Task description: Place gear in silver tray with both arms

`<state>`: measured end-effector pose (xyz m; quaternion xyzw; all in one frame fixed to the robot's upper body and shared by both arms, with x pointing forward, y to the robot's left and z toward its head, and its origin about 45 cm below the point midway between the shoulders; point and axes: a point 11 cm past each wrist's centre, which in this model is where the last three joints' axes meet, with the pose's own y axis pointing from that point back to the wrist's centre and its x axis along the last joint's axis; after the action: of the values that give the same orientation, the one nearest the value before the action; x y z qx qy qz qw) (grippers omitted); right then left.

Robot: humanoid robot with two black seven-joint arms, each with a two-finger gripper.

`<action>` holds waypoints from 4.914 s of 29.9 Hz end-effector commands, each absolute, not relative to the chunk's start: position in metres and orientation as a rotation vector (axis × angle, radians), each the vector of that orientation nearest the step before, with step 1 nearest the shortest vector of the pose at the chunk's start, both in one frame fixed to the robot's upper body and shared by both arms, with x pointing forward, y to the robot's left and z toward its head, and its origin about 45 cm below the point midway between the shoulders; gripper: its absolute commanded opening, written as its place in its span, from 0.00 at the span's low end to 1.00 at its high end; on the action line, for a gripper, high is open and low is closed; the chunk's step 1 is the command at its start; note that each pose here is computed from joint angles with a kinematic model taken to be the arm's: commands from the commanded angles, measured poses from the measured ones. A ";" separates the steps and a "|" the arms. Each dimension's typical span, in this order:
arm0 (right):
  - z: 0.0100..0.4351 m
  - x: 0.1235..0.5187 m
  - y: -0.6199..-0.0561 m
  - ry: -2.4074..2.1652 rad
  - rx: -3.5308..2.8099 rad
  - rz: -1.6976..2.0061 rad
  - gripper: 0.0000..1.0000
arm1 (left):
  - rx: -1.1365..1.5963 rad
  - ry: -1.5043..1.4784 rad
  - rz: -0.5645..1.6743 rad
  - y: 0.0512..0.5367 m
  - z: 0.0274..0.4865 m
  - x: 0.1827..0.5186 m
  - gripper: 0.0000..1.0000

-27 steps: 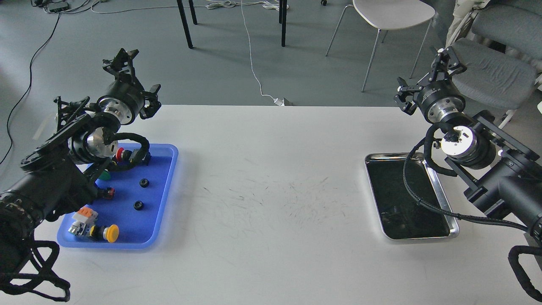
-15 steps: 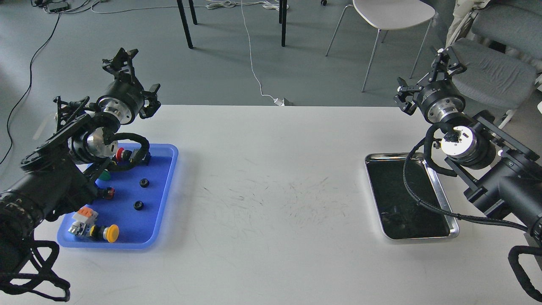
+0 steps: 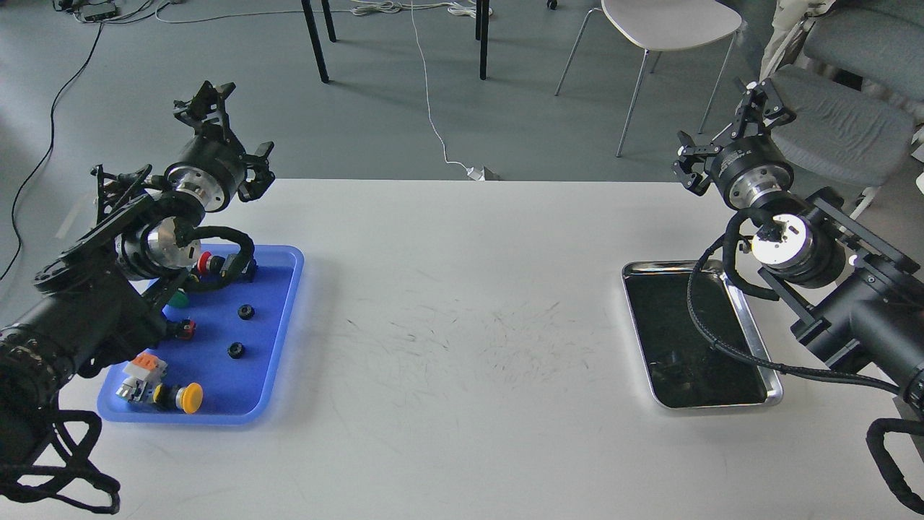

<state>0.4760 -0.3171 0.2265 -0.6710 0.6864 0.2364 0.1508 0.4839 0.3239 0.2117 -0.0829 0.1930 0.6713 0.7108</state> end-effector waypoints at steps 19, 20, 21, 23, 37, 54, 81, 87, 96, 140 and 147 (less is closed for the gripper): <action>0.229 0.477 -0.318 1.967 -1.924 0.673 0.99 | -0.163 0.394 1.502 0.339 0.218 0.483 0.99; 0.228 0.477 -0.318 1.969 -1.924 0.675 0.99 | -0.163 0.391 1.504 0.341 0.219 0.483 0.99; 0.228 0.477 -0.318 1.969 -1.924 0.675 0.99 | -0.162 0.389 1.502 0.341 0.220 0.483 0.99; 0.228 0.477 -0.318 1.969 -1.924 0.675 0.99 | -0.162 0.387 1.497 0.341 0.221 0.483 0.99; 0.227 0.476 -0.317 1.970 -1.923 0.678 0.99 | -0.121 0.347 1.414 0.352 0.224 0.477 0.99; 0.226 0.475 -0.318 1.970 -1.922 0.679 0.99 | 0.114 0.270 1.332 0.406 0.233 0.451 0.99; 0.222 0.473 -0.319 1.975 -1.920 0.683 0.99 | 0.264 -0.233 1.191 0.419 0.283 0.451 0.99; 0.223 0.472 -0.315 1.960 -1.929 0.686 0.99 | 0.290 -0.273 1.220 0.425 0.292 0.453 0.99; 0.221 0.470 -0.318 1.966 -1.928 0.687 0.99 | 0.359 -0.295 1.138 0.416 0.283 0.441 0.99; 0.218 0.466 -0.313 1.957 -1.944 0.698 0.99 | 0.627 -0.558 0.832 0.386 0.277 0.395 0.99; 0.219 0.466 -0.312 1.961 -1.958 0.684 0.99 | 0.777 -0.638 0.759 0.408 0.275 0.382 0.99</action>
<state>0.4658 -0.3129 0.2185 -0.6776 0.6802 0.2391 0.1449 0.3870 0.3978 0.2716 0.3380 -0.2813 0.3681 0.8192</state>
